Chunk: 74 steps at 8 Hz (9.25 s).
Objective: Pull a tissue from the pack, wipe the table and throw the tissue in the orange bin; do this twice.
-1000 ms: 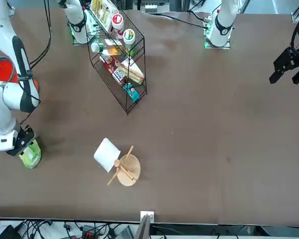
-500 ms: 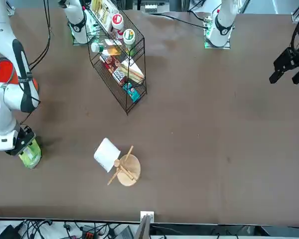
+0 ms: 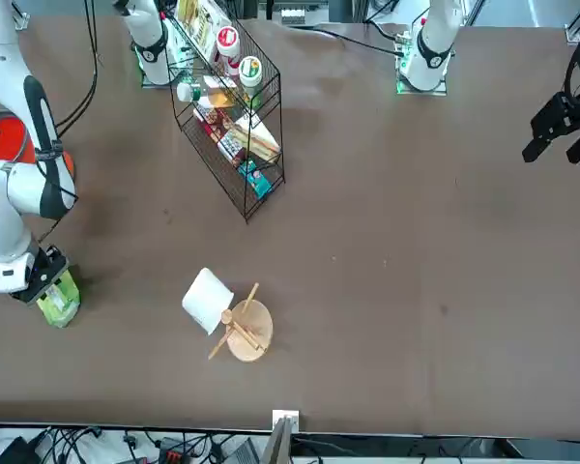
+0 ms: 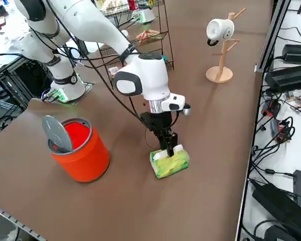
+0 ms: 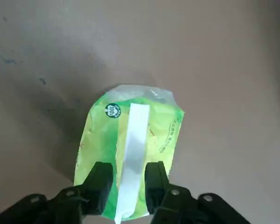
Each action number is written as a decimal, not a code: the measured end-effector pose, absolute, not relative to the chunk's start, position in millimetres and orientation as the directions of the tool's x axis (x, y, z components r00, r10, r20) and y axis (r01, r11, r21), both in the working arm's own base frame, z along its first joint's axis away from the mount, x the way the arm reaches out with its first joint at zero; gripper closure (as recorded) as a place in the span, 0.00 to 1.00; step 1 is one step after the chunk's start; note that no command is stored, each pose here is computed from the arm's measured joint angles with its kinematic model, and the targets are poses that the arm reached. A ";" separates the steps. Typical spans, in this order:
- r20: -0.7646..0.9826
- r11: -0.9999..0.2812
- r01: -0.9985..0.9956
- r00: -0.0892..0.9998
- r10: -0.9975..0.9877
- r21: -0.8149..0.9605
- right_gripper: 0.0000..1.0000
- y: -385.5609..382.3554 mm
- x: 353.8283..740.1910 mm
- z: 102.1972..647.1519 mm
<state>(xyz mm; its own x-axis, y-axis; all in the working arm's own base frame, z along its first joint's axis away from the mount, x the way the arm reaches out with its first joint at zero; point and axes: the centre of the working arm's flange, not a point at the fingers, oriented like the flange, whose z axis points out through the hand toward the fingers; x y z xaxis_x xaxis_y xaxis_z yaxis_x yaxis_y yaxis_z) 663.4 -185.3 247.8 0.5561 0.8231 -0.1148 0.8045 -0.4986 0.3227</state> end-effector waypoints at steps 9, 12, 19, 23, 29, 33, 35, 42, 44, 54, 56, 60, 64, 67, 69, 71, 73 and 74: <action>-0.128 -0.484 0.813 0.544 0.829 0.324 0.93 -185.0 663.3 246.0; -0.119 -0.485 0.801 0.552 0.825 0.351 0.99 -187.5 669.3 264.4; -0.056 -0.655 0.721 0.681 0.730 0.229 0.99 -171.5 663.2 378.7; -0.081 -0.763 0.631 0.776 0.626 0.139 0.99 -123.7 666.3 424.6; -0.121 -0.951 0.284 0.947 0.298 -0.119 0.99 -9.1 645.8 423.0; -0.194 -0.973 0.187 0.958 0.212 -0.137 0.99 45.8 618.6 382.0; -0.183 -0.980 0.158 0.967 0.178 -0.118 0.99 63.7 601.7 353.4; -0.155 -0.987 0.131 0.978 0.143 -0.087 0.99 93.4 549.9 286.1; -0.171 -0.988 0.128 0.975 0.141 -0.085 0.99 91.7 540.1 274.3; -0.199 -0.993 0.095 0.974 0.106 -0.066 0.99 70.3 523.1 212.9; -0.201 -0.991 0.125 0.971 0.132 -0.044 0.99 68.6 524.4 207.7; -0.200 -0.986 0.169 0.965 0.167 -0.008 0.99 65.1 534.9 198.6; -0.203 -0.985 0.175 0.964 0.173 -0.006 0.98 67.0 536.3 194.9; -0.204 -0.984 0.179 0.963 0.177 -0.006 0.98 70.1 535.9 194.7; -0.204 -0.985 0.174 0.964 0.172 -0.004 0.97 74.8 535.2 194.6; -0.205 -0.987 0.160 0.966 0.155 0.003 0.97 89.3 532.8 193.8; -0.207 -0.988 0.156 0.967 0.151 0.006 0.97 95.1 531.5 193.0; -0.207 -0.988 0.156 0.967 0.152 0.006 0.97 95.7 531.4 192.9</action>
<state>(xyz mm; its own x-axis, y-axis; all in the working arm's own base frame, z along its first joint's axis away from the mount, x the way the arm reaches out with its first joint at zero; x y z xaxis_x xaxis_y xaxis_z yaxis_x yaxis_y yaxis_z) 531.4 95.7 192.9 0.9666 0.1518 -0.2066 0.1565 -0.9877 0.0064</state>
